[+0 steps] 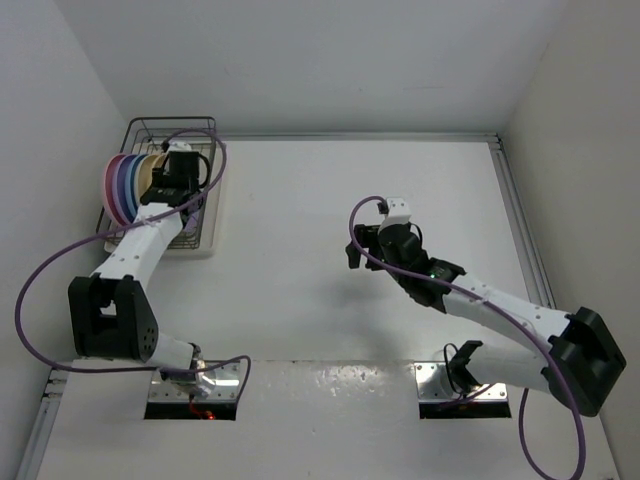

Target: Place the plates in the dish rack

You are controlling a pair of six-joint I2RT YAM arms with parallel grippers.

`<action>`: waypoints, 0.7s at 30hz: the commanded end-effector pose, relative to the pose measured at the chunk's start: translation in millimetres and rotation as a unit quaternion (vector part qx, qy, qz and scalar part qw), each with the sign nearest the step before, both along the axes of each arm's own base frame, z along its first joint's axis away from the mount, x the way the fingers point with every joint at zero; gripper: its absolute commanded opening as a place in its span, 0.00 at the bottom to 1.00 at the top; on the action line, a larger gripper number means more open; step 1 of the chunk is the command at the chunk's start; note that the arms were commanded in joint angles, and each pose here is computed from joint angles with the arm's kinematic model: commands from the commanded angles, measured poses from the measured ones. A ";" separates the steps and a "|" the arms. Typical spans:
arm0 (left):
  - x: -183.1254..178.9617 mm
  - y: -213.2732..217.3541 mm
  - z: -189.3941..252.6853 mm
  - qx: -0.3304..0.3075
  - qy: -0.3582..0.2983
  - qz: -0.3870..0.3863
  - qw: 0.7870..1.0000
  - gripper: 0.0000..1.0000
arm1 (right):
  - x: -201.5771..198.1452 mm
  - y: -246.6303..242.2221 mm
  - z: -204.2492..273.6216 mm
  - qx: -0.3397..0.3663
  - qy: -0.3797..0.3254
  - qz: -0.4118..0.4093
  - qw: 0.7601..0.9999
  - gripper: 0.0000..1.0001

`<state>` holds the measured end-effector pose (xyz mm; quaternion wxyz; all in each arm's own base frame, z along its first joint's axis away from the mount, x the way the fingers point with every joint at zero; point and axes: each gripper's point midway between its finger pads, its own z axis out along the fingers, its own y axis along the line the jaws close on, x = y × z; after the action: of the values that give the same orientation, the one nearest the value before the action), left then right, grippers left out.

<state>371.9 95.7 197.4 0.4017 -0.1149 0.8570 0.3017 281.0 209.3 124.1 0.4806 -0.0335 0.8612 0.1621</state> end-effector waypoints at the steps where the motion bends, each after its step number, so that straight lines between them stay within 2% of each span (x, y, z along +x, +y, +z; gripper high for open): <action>1: -12.8 11.8 -0.5 -0.005 0.035 0.014 0.999 0.41 | 3.0 -5.3 9.7 0.005 -0.017 -0.012 1.000 0.83; 3: -9.7 9.7 11.9 -0.010 0.021 0.008 1.000 0.81 | 2.4 -6.9 8.0 0.003 -0.015 -0.014 1.000 0.83; 6: -5.6 4.4 35.3 -0.020 -0.001 -0.010 1.000 0.91 | 1.5 -6.2 9.7 0.006 -0.017 -0.012 1.000 0.83; 10: -5.7 -2.1 67.1 -0.021 -0.018 -0.046 0.999 0.92 | 1.5 -10.9 13.3 0.005 -0.022 -0.021 1.000 0.85; 13: -1.6 -40.9 85.5 -0.015 -0.019 -0.160 0.987 0.92 | 0.8 -16.5 18.5 0.011 -0.029 -0.026 0.999 0.86; 14: -0.2 -62.7 84.5 -0.026 -0.011 -0.220 0.975 0.92 | -1.3 -22.7 15.6 0.004 -0.022 -0.029 0.999 0.87; 17: -14.4 -101.5 63.3 -0.010 0.054 -0.335 0.941 0.92 | -5.9 -35.5 14.7 -0.005 -0.011 -0.036 0.999 0.91; 18: -23.3 -109.8 40.1 -0.014 0.091 -0.360 0.928 0.92 | -5.0 -42.8 14.4 -0.006 -0.007 -0.046 0.999 0.93; 20: -39.5 -118.4 10.4 0.003 0.144 -0.389 0.910 0.92 | -14.2 -55.6 9.8 -0.017 0.007 -0.052 0.998 0.96; 21: -57.1 -111.4 -21.6 0.016 0.192 -0.383 0.903 0.91 | -21.6 -68.6 -3.3 -0.032 0.030 -0.065 0.997 0.97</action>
<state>354.0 -11.6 246.3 0.4301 0.1791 0.8709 0.1567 273.7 165.5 136.8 0.4890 0.0034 0.8615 0.1364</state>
